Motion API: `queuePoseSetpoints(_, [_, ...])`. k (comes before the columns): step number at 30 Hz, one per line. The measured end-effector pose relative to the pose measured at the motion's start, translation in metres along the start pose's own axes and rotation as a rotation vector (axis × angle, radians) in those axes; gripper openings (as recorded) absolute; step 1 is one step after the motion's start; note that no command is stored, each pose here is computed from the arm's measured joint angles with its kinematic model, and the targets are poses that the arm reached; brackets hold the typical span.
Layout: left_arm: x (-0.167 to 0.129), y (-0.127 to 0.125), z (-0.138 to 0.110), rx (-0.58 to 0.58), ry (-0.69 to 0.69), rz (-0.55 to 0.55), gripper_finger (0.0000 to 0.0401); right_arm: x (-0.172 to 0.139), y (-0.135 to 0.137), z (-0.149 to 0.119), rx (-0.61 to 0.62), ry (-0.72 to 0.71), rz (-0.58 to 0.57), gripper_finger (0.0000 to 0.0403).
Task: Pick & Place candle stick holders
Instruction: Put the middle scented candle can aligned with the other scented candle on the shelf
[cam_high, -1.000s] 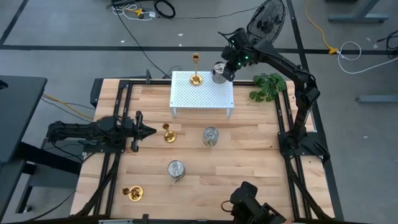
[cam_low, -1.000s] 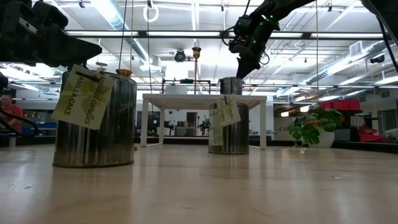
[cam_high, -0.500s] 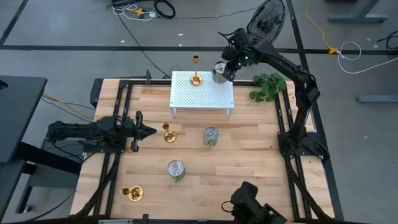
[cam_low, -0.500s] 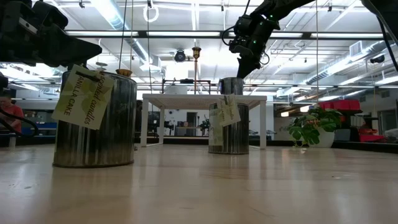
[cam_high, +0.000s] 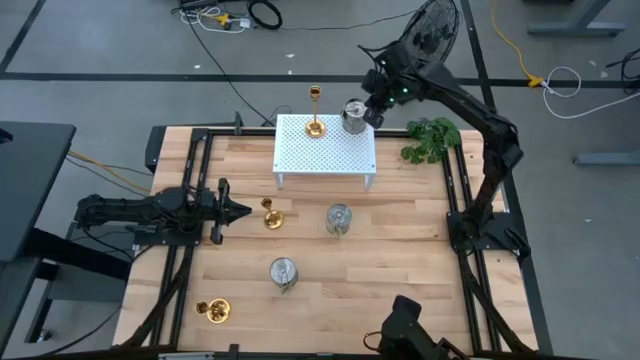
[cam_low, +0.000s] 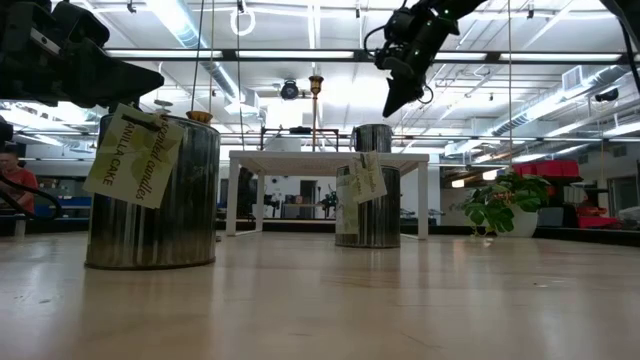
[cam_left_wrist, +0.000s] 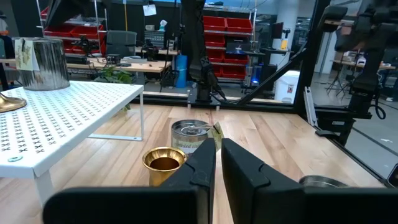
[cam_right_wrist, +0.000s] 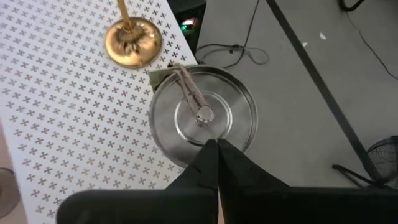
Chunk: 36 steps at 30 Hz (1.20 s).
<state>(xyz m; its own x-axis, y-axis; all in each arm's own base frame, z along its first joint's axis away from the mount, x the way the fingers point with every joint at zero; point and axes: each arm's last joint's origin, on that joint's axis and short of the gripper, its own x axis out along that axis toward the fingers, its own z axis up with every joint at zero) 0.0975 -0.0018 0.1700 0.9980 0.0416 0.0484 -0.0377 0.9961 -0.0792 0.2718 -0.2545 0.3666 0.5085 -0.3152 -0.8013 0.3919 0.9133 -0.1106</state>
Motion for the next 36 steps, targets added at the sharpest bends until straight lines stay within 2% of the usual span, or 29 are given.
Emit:
queuePoseSetpoints(4, [0.000,0.000,0.000,0.000,0.000,0.000,0.0032,-0.010,0.009,0.003,-0.034,-0.031,0.018,0.0000])
queuePoseSetpoints(13, [0.000,0.000,0.000,0.000,0.000,0.000,0.0032,-0.015,0.031,0.009,-0.103,-0.089,0.169,0.0000])
queuePoseSetpoints(25, [0.000,0.000,0.000,0.000,0.000,0.000,0.0032,-0.014,0.086,0.025,-0.344,-0.156,0.257,0.0000])
queuePoseSetpoints(36, [0.000,0.000,0.000,0.000,0.000,0.001,0.0032,-0.017,0.134,0.032,-0.450,-0.198,0.334,0.0000])
